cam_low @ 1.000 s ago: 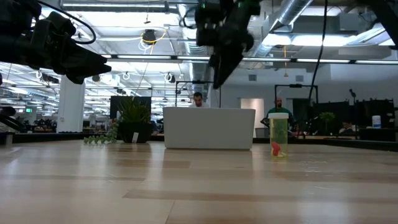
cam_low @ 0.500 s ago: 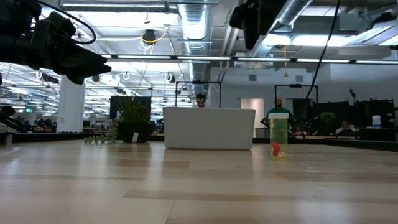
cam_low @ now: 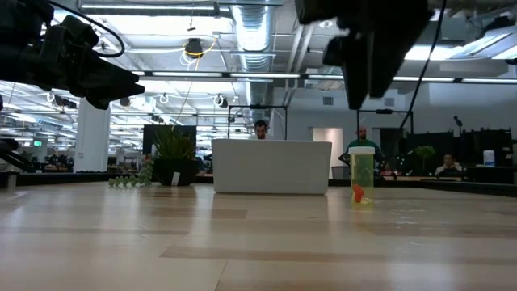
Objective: Pick and place pill bottles into a basket
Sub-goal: Put the yellow pill bottle into the gray bin
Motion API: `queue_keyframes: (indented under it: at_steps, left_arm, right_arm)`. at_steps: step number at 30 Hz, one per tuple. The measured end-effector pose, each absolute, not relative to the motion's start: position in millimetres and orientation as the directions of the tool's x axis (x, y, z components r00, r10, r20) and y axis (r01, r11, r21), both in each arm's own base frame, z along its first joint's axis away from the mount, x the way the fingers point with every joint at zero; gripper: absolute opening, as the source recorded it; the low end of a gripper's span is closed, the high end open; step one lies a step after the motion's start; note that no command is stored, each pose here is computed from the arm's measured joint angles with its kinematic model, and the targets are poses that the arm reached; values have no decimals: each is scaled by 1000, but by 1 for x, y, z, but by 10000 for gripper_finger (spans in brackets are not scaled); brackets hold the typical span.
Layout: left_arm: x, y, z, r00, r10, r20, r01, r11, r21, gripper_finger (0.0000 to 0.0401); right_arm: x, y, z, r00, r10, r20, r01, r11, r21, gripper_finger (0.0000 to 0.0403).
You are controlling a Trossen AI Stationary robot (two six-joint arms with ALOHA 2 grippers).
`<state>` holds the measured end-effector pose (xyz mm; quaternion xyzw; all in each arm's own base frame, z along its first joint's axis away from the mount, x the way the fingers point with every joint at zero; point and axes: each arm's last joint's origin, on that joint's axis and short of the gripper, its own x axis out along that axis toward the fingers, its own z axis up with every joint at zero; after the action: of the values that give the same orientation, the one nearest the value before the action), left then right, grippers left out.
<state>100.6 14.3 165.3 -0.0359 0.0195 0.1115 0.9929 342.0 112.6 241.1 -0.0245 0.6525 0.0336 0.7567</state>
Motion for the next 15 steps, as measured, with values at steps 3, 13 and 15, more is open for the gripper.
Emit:
queue_keyframes:
  at_steps: [3, 13, 15]
  left_arm:
    - [101, 14, 165, 974, 220, -47, -223, 972, -67, 201]
    - [101, 14, 165, 974, 220, -47, -223, 973, -67, 201]
    - [101, 14, 165, 974, 220, -47, -223, 973, -67, 201]
  right_arm:
    - [340, 108, 228, 134, 0, -991, -72, 997, -9, 235]
    - [340, 92, 194, 149, 12, -989, -37, 999, 7, 235]
    - [342, 90, 194, 162, 19, -987, -32, 999, 14, 235]
